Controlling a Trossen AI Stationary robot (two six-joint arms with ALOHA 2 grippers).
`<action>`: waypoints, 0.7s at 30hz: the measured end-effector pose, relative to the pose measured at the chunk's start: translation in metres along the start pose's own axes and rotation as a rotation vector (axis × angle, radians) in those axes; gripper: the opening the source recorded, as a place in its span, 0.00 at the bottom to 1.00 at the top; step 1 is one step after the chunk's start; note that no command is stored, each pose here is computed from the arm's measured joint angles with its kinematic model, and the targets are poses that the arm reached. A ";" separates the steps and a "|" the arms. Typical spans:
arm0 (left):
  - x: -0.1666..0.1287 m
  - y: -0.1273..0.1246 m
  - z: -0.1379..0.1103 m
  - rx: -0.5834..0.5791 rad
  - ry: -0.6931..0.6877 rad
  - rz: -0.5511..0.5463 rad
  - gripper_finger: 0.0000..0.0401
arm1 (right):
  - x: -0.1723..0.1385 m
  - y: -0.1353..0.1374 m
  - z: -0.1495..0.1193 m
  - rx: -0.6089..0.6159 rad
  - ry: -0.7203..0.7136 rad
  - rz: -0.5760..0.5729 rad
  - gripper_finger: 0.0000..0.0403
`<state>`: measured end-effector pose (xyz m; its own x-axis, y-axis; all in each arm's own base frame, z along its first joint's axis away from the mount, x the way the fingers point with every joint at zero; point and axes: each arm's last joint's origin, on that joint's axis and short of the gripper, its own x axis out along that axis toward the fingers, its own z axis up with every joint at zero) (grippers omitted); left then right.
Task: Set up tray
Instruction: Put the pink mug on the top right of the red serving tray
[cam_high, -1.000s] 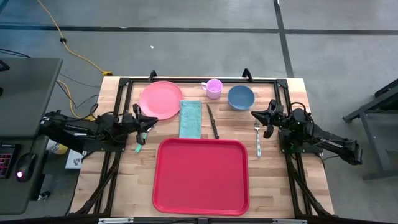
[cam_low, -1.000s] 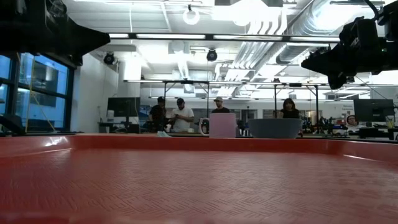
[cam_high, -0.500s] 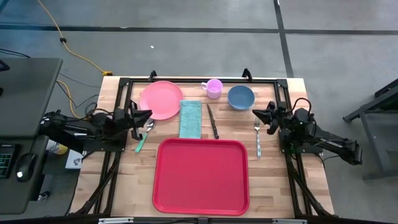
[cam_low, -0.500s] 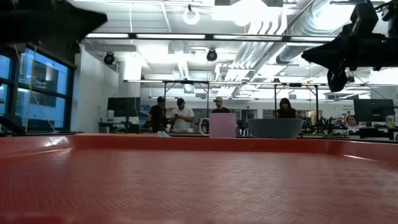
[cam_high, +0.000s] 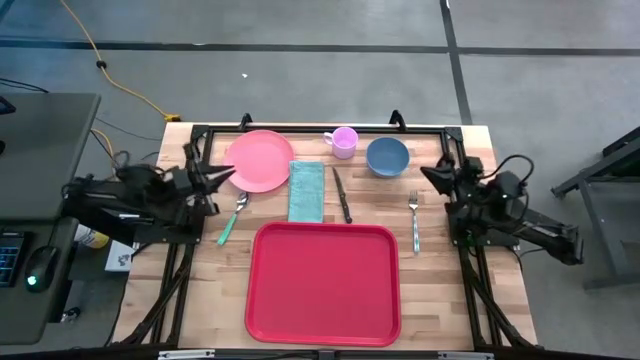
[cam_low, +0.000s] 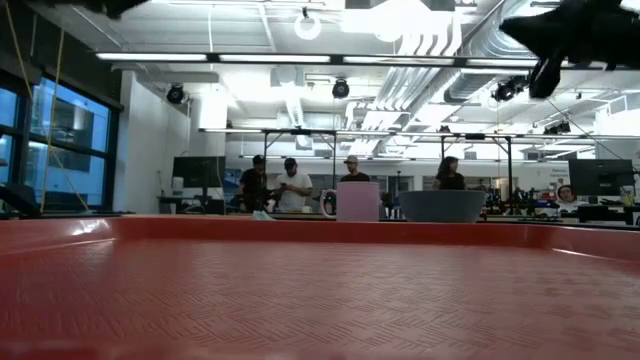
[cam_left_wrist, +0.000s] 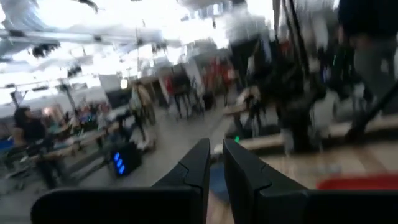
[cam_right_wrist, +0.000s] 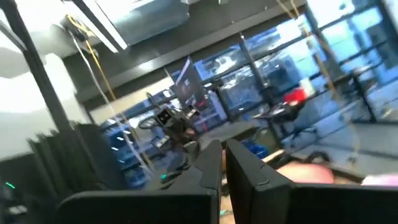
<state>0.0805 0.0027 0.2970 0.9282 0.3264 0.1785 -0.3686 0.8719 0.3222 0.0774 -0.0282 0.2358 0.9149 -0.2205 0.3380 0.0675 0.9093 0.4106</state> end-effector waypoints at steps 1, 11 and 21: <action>-0.002 0.005 0.009 0.019 0.037 -0.011 0.20 | 0.001 0.004 0.008 -0.030 0.008 -0.021 0.00; -0.010 0.041 0.076 0.172 0.203 -0.057 0.20 | 0.053 0.045 0.108 -0.419 0.222 -0.241 0.00; -0.007 0.046 0.084 0.222 0.254 0.015 0.20 | 0.173 0.055 0.172 -0.738 0.648 -0.355 0.00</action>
<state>0.0525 0.0095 0.3889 0.8951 0.4438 -0.0437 -0.3586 0.7746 0.5210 0.1711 -0.0773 0.4620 0.8183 -0.4841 -0.3098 0.4010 0.8670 -0.2958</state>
